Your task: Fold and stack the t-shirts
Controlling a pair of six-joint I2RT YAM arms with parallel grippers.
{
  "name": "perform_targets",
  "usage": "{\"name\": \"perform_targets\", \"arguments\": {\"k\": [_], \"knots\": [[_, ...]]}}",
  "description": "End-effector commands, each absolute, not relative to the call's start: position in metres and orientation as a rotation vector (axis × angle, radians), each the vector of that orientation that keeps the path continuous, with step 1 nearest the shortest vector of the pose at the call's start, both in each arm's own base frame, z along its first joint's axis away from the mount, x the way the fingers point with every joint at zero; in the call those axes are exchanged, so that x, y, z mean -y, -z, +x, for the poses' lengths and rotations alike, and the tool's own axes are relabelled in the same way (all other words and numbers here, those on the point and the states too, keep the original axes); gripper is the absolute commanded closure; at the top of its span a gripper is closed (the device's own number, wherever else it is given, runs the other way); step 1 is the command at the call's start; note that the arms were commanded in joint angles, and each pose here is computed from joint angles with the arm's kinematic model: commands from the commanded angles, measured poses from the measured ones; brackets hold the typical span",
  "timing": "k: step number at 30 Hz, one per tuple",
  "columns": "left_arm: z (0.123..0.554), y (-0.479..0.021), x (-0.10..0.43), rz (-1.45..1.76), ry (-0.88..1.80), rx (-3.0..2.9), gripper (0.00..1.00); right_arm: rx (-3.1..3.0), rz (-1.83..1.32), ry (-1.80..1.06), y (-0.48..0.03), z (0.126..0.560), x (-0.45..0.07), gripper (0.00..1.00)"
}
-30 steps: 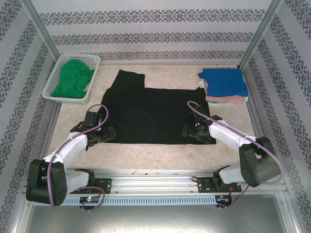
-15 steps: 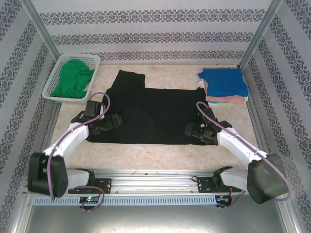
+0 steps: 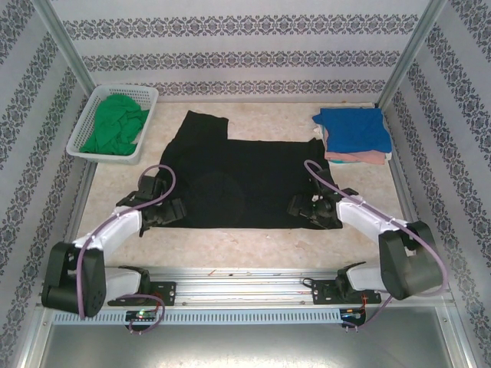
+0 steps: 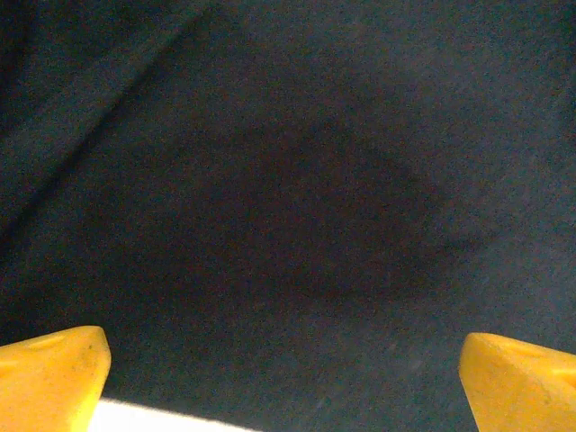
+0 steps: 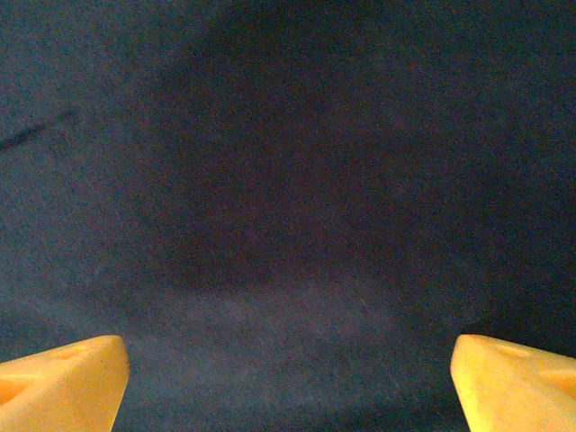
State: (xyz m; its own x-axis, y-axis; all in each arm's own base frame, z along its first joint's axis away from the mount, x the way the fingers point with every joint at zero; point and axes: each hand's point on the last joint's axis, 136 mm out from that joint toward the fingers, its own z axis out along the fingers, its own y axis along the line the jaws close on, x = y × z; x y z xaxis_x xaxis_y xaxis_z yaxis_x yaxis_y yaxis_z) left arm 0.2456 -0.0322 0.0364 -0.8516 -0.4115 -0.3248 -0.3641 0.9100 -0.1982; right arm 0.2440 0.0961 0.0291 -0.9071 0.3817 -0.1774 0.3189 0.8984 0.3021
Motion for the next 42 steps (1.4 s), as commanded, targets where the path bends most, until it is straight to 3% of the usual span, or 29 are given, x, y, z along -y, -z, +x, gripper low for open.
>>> {"name": "perform_targets", "arguments": {"k": [1, 5, 9, 12, 15, 20, 23, 33, 38, 42], "knots": [[0.219, -0.046, 0.011, -0.666, 0.042, -2.724, 0.0, -2.84, 0.533, -0.358, -0.04, 0.23, -0.087, 0.07], [0.232, -0.071, 0.019, -0.646, 0.143, -2.627, 0.0, -2.689, 0.463, -0.42, -0.073, 0.257, -0.095, 0.07], [0.275, -0.096, 0.047, -0.485, 0.259, -2.595, 0.0, -2.652, 0.308, -0.415, -0.091, 0.287, -0.126, 0.07], [0.312, -0.092, 0.076, -0.335, 0.391, -2.578, 0.0, -2.689, 0.27, -0.398, -0.081, 0.299, -0.142, 0.06], [0.326, -0.069, 0.076, -0.321, 0.351, -2.635, 0.0, -2.735, 0.298, -0.375, -0.057, 0.3, -0.143, 0.05], [0.295, -0.018, 0.062, -0.407, 0.25, -2.783, 0.0, -2.815, 0.382, -0.342, -0.023, 0.285, -0.138, 0.03], [0.266, -0.001, 0.066, -0.526, 0.33, -2.781, 0.0, -2.829, 0.407, -0.326, -0.013, 0.269, -0.138, 0.02], [0.185, -0.017, 0.038, -0.699, 0.171, -2.766, 0.0, -2.95, 0.446, -0.293, 0.002, 0.214, -0.135, 0.02], [0.191, -0.026, 0.038, -0.676, 0.188, -2.726, 0.0, -2.972, 0.469, -0.296, 0.0, 0.18, -0.129, 0.02], [0.221, -0.054, 0.036, -0.562, 0.114, -2.723, 0.0, -2.905, 0.435, -0.332, -0.03, 0.204, -0.127, 0.02]]}}
